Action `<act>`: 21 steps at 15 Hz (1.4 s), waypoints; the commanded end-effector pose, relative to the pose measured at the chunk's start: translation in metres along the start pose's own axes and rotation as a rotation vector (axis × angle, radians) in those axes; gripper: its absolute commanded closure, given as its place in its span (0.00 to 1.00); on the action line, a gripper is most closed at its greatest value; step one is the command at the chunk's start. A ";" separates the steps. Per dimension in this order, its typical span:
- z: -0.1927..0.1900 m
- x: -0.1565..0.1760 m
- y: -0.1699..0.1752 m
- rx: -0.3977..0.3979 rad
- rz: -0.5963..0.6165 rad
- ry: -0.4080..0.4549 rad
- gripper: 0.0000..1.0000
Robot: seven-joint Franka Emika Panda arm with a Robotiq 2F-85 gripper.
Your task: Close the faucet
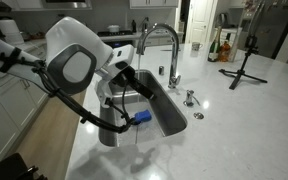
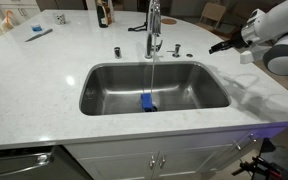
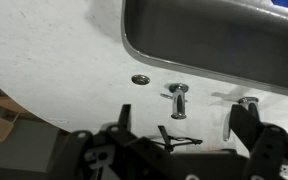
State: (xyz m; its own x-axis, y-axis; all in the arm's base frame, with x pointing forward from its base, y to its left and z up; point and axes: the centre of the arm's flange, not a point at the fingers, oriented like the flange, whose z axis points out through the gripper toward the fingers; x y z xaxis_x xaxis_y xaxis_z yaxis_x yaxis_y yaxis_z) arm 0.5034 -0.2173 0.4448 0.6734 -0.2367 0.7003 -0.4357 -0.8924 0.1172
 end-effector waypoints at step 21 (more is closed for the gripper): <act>0.177 0.125 -0.110 -0.264 0.106 0.203 0.00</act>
State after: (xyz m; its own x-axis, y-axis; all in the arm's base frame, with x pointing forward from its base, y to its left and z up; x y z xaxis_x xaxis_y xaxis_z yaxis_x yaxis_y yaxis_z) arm 0.7137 -0.2103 0.3919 0.5201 -0.2441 0.8185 -0.6338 -0.7527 0.1783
